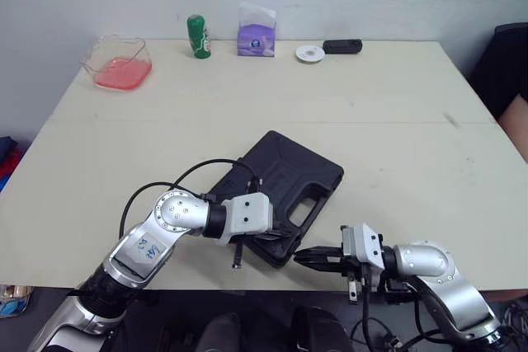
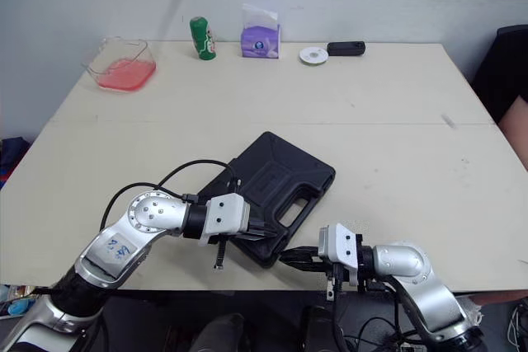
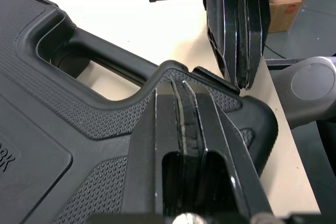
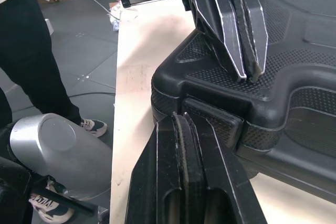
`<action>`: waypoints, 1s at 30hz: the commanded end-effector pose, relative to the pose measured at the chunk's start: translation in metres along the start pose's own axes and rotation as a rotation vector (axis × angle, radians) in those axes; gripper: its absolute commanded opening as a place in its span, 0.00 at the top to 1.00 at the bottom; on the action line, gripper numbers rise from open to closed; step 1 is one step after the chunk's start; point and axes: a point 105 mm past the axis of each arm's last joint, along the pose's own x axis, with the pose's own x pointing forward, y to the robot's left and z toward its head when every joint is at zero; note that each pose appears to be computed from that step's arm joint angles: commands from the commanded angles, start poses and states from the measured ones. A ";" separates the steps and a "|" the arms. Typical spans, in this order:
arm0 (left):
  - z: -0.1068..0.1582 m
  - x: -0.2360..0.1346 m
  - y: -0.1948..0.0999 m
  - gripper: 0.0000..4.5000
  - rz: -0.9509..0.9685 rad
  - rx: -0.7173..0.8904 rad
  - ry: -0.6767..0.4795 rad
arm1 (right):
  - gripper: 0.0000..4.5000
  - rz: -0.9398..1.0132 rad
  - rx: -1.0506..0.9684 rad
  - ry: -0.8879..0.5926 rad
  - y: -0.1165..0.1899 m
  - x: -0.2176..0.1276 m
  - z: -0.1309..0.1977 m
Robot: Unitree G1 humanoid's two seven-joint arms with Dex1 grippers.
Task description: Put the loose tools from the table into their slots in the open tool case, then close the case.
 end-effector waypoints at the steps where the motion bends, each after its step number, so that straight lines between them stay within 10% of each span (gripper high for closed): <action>1: -0.072 0.002 -0.027 1.00 -0.056 -0.245 0.245 | 1.00 -0.034 -0.036 -0.051 -0.009 0.007 0.015; 15: -0.061 -0.021 -0.020 1.00 0.007 -0.196 0.124 | 1.00 -0.046 0.013 -0.038 -0.031 0.000 0.032; 20: -0.012 -0.052 0.004 1.00 0.168 -0.086 -0.152 | 1.00 -0.037 0.007 0.024 -0.024 -0.031 0.041; 26: -0.010 -0.123 0.029 1.00 0.432 -0.079 -0.128 | 1.00 -0.197 -0.067 0.179 -0.049 -0.094 0.042; 30: -0.051 -0.198 0.026 0.70 0.656 -0.220 0.081 | 0.69 -0.387 -0.146 0.356 -0.077 -0.161 0.036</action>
